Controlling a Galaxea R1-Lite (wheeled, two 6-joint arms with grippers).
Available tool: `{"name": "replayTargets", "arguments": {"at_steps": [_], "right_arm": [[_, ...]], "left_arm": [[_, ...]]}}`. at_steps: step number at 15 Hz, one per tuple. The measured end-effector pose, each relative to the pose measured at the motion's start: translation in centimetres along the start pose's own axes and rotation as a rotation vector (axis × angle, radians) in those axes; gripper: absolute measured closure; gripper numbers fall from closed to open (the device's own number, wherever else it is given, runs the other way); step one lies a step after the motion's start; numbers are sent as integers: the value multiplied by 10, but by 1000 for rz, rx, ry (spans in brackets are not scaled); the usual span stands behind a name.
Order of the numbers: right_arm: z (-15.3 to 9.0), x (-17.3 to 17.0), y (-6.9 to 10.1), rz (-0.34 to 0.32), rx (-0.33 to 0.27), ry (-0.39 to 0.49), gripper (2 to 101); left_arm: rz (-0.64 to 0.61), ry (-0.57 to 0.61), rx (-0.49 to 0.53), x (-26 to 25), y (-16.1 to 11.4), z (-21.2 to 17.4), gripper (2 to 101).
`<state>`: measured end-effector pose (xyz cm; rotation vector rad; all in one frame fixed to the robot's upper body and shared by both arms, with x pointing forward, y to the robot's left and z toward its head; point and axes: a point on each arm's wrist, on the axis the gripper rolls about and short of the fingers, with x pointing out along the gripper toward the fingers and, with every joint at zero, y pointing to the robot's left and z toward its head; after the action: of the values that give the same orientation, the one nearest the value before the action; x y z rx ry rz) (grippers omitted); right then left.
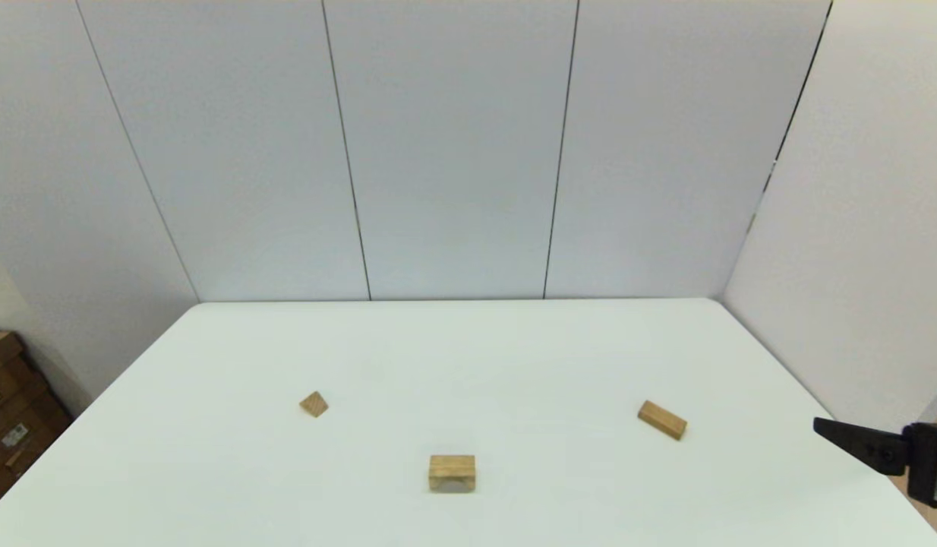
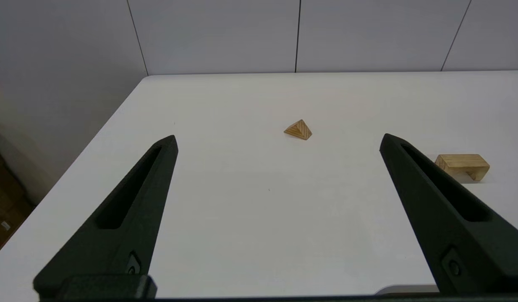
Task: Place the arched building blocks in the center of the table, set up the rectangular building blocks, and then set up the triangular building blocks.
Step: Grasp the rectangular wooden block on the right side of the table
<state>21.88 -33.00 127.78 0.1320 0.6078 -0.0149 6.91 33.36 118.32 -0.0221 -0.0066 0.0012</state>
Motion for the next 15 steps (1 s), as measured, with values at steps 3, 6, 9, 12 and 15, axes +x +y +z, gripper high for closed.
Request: {"name": "replayTargets", "arguments": {"at_steps": [3, 6, 9, 12, 15], "right_arm": [[8, 34, 6, -2, -18, 127, 43], [9, 68, 15, 6, -52, 245, 43], [12, 99, 23, 9, -80, 332, 43], [11, 124, 28, 8, -153, 457, 43], [12, 141, 32, 19, -261, 597, 43]], "left_arm": [[0, 0, 0, 0, 0, 0, 54], [0, 0, 0, 0, 0, 0, 54], [1, 0, 0, 0, 0, 0, 54], [0, 0, 0, 0, 0, 0, 54], [0, 0, 0, 0, 0, 0, 54]]}}
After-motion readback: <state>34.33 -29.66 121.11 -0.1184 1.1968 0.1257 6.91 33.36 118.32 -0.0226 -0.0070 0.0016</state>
